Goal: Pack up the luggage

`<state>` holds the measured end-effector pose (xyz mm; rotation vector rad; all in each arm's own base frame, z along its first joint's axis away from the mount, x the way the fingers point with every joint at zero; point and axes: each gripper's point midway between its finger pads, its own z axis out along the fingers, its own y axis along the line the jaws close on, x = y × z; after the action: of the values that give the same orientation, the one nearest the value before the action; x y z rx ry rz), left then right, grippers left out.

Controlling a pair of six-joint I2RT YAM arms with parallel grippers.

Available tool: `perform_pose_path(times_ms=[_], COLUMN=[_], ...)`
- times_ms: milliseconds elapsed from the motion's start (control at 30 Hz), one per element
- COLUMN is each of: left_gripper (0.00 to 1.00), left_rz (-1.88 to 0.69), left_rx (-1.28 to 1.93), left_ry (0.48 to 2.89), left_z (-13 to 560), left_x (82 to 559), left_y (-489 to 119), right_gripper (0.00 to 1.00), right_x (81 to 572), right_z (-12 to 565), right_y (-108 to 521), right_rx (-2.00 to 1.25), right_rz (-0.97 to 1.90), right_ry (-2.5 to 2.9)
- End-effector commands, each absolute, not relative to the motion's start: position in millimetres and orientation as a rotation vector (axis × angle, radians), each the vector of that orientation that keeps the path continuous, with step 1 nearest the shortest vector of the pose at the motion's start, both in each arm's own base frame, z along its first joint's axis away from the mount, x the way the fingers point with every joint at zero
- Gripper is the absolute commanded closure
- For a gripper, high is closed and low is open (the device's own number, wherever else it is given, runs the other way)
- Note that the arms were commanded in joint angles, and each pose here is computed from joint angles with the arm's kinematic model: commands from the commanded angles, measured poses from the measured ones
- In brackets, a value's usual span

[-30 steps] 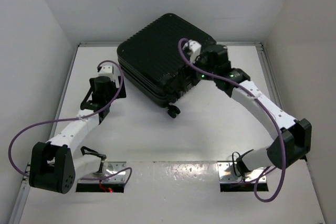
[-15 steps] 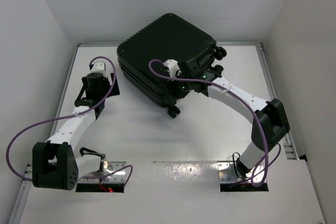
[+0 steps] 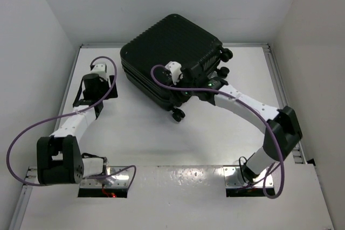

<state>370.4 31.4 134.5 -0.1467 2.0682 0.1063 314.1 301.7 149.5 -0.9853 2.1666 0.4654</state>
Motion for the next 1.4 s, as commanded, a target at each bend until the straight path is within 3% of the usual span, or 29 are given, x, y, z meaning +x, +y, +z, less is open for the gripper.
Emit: perform_pose_path(times_ms=[0, 200, 433, 633, 800, 1133, 1267, 1367], left_gripper=[0.21, 0.17, 0.12, 0.08, 0.08, 0.14, 0.17, 0.26], left_rz=[0.001, -0.213, -0.329, -0.268, -0.051, 0.116, 0.012, -0.077], left_rx=[0.073, 0.202, 0.178, 0.089, -0.019, -0.146, -0.170, -0.090], left_ry=[1.955, 1.939, 1.972, 1.948, 1.955, 1.961, 1.917, 1.864], left_z=[152, 135, 128, 136, 135, 135, 153, 167], left_x=[396, 406, 395, 360, 382, 442, 454, 451], left_y=[18, -22, -78, -90, -74, -43, -24, -20], right_gripper=[1.00, 1.00, 1.00, 1.00, 1.00, 1.00, 1.00, 1.00], right_x=[301, 284, 277, 276, 271, 254, 250, 247], right_z=[151, 139, 142, 150, 151, 145, 143, 139], right_y=[260, 198, 199, 210, 210, 195, 185, 180], right_rx=[-0.978, -0.911, -0.834, -0.837, -0.870, -0.889, -0.871, -0.862], right_rz=[0.419, 0.357, 0.411, 0.452, 0.451, 0.426, 0.394, 0.380], right_ry=[2.181, 2.220, 2.230, 2.198, 2.185, 2.198, 2.207, 2.214])
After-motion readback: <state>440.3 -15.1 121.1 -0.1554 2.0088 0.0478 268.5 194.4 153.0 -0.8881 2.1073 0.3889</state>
